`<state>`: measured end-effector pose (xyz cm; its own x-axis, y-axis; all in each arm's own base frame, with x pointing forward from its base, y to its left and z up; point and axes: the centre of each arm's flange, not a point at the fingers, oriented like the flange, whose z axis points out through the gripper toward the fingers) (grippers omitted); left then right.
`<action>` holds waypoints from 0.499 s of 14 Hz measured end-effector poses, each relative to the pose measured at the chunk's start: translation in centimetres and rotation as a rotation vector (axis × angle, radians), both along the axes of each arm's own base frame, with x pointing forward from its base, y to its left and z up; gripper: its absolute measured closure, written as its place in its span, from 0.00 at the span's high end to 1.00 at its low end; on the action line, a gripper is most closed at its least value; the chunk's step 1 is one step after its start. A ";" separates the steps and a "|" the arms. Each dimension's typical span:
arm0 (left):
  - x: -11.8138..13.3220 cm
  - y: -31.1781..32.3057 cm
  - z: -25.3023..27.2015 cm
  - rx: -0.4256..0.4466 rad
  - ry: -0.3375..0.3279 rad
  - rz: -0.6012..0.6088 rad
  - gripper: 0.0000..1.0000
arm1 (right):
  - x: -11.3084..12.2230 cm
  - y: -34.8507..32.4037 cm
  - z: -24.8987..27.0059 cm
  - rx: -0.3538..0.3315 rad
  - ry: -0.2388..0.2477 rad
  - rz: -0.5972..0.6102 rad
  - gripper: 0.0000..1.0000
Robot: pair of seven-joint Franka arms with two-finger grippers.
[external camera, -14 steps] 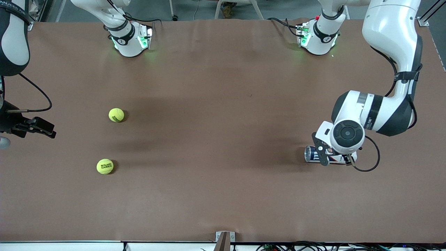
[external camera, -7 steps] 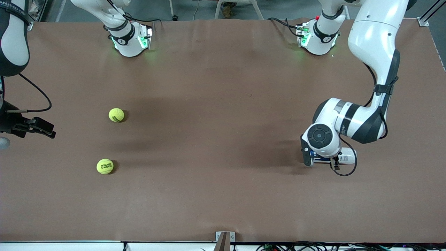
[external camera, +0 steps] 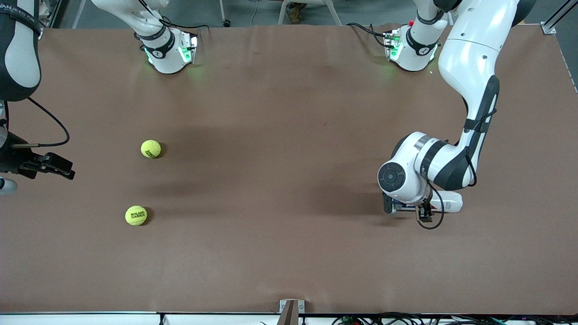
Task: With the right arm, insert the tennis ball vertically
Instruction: 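Grasp the Wilson can with the left gripper and stand it upright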
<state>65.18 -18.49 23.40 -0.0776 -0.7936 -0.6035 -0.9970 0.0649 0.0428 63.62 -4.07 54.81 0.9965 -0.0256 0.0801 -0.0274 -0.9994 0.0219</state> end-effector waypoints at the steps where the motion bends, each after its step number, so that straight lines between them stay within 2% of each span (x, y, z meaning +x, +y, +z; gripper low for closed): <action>1: 0.0 0.0 -0.5 -0.002 0.002 -0.001 1.00 | 0.0 0.0 -0.1 0.000 0.003 0.000 1.00; 4: -0.2 0.1 -2.6 -0.008 -0.030 -0.043 0.98 | -0.2 -0.1 -0.5 0.001 0.021 -0.002 1.00; 7: -0.7 0.5 -4.0 0.005 -0.051 -0.036 0.98 | -0.7 0.2 -1.0 0.005 0.074 0.001 1.00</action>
<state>64.49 -18.03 19.42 -0.0752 -0.7876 -0.6115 -0.9949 0.1008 -0.0075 62.94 -3.87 53.82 0.9997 -0.0245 0.0065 -0.0246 -0.9995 0.0187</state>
